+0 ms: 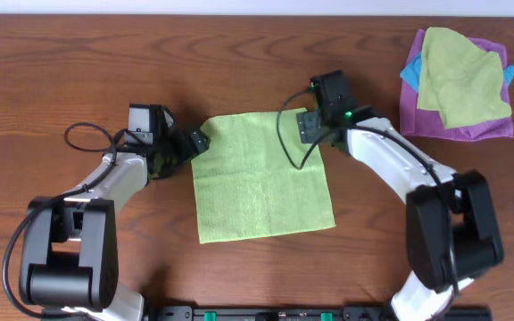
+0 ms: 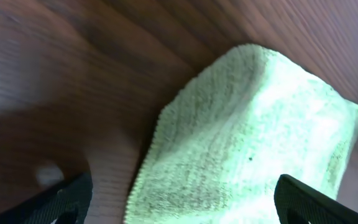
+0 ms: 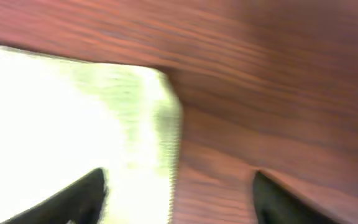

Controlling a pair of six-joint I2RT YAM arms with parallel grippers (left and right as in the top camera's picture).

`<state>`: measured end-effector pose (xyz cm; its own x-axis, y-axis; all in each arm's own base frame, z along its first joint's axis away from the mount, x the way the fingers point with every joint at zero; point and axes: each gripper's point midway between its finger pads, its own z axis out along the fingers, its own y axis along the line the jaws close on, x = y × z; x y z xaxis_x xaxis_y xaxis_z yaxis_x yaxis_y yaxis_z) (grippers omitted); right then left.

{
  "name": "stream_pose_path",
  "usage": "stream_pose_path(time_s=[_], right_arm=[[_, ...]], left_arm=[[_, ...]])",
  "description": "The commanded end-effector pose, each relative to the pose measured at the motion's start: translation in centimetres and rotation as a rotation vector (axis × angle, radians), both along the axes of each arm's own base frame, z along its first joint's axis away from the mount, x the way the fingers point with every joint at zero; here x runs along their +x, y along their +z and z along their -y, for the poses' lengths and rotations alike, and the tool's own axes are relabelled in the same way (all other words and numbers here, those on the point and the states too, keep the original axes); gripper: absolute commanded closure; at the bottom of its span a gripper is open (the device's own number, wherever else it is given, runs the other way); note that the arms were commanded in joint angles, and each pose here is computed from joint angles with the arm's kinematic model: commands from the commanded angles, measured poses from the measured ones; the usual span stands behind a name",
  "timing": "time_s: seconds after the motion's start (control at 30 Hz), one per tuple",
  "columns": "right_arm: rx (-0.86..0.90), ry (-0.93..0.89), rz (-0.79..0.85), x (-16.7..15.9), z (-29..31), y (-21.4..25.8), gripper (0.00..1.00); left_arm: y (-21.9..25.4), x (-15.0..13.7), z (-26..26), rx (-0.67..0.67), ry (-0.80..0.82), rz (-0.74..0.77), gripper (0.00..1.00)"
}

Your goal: Fold the cloth

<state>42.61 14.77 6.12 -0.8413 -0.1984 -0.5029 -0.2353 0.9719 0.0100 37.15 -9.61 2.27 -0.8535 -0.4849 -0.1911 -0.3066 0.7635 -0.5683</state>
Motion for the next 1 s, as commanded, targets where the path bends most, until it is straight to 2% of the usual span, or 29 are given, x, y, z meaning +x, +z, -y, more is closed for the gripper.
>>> stream_pose_path(time_s=[0.0, 0.07, 0.1, 0.13, 0.3, 0.4, 0.53, 0.73, 0.83, 0.97], right_arm=[[0.263, 0.203, -0.006, -1.2, -5.4, 3.8, 0.64], [0.337, 0.267, -0.030, -2.1, -6.9, 4.2, 0.86], [0.353, 0.286, -0.044, -2.4, -7.2, 4.1, 0.95], [0.354, 0.289, -0.058, -2.6, -7.3, 3.7, 0.99], [0.363, 0.376, -0.150, -4.5, -8.6, 1.2, 0.99], [0.380, 0.403, -0.248, -6.8, -9.6, 0.0, 0.99], [0.350, 0.439, -0.289, -8.5, -10.5, -0.6, 0.99], [0.165, 0.414, -0.339, -9.9, -9.6, -3.7, 0.99], [0.161, 0.421, -0.354, -10.1, -10.0, -5.0, 0.99], [0.172, 0.425, -0.310, -8.8, -10.7, -5.9, 0.99]], left_arm=[[-0.4, -0.4, 1.1, -0.055, -0.032, -0.026, 0.05], [-0.1, 0.0, 1.2, -0.064, -0.016, -0.024, 0.05], [0.0, 0.2, 1.3, -0.072, -0.005, -0.021, 0.05], [0.1, 0.4, 1.4, -0.075, -0.002, -0.009, 0.05], [0.5, 2.8, 1.4, -0.062, 0.015, 0.091, 0.05], [-1.0, 2.8, 1.2, -0.058, 0.041, 0.057, 0.05], [-2.6, 1.9, 2.0, -0.095, 0.020, -0.003, 0.05], [-3.2, 1.7, 2.2, -0.110, 0.026, -0.028, 0.05], [-3.2, 1.5, 2.3, -0.113, 0.025, -0.034, 0.05], [-3.3, 1.5, 2.1, -0.102, 0.028, -0.034, 0.05]])
